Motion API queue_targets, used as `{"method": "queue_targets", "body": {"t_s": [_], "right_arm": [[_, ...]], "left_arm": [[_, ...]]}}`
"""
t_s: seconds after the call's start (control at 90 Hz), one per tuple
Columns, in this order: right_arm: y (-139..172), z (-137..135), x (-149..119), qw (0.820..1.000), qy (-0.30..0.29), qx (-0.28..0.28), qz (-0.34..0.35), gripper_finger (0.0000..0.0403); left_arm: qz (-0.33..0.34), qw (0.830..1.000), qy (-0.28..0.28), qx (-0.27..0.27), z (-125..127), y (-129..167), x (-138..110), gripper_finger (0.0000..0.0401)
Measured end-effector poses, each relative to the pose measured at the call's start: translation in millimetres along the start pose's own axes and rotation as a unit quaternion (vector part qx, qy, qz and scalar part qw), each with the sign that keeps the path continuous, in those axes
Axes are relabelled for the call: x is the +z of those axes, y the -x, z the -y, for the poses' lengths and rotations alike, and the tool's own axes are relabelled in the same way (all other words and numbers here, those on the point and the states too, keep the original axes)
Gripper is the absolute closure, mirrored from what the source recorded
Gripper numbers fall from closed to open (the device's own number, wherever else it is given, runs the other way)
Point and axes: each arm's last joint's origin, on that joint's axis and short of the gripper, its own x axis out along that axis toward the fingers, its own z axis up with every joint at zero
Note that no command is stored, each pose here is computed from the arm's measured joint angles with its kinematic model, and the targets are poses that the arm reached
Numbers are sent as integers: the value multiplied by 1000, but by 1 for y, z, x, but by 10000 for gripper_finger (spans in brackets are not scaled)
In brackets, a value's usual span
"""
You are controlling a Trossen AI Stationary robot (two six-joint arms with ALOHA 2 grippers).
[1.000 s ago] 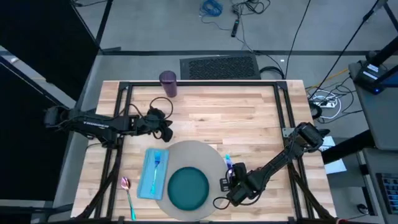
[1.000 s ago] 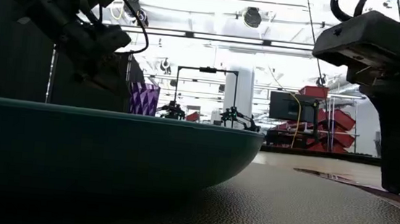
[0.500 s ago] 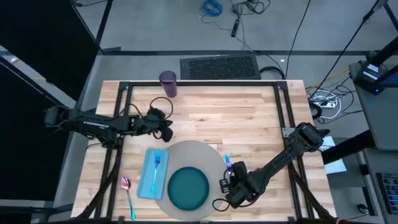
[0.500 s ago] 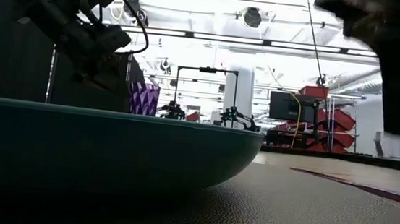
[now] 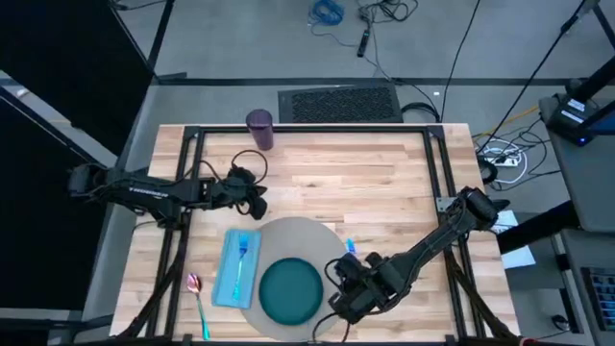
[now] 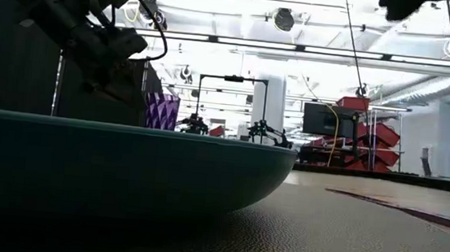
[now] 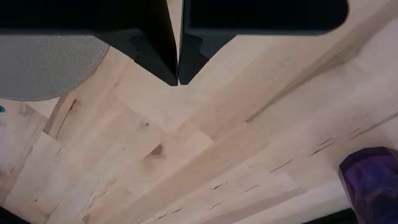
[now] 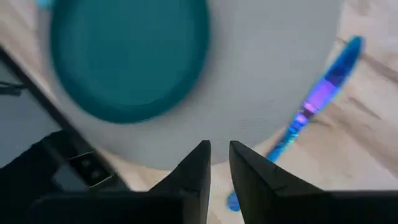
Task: Set table place
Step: Move the blue table knife to the right of gray placemat
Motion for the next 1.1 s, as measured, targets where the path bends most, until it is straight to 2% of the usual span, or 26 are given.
{"method": "queue_targets", "body": {"t_s": [0.089, 0.189, 0.311, 0.422, 0.556, 0.667, 0.8, 0.922, 1.1], "right_arm": [[-7, -2, 4, 998, 66, -1, 8, 355], [-18, 7, 11, 990, 130, -56, 13, 359], [-30, 25, 29, 978, 156, -136, -1, 389], [-47, 36, 46, 976, 167, -137, -10, 401], [-78, 56, 60, 978, 166, -121, -35, 403], [-94, 76, 67, 976, 145, -156, -37, 403], [-103, 90, 72, 978, 113, -166, -54, 403], [-114, 94, 72, 984, 99, -134, -57, 403], [-119, 95, 69, 986, 97, -127, -57, 403]], "left_arm": [[0, 1000, 0, 0, 0, 0, 0, 401], [2, 1000, 2, -1, 0, 0, 0, 401], [12, 1000, 7, -8, 2, 0, 3, 401], [14, 1000, 8, -10, 2, 0, 3, 401], [10, 1000, 7, -14, 2, 0, 3, 401], [2, 1000, 3, -15, 2, 0, 1, 401], [-3, 1000, -5, -21, 5, 2, -2, 401], [-5, 1000, -10, -28, 8, 3, -3, 401], [-6, 999, -13, -32, 10, 3, -4, 401]]}}
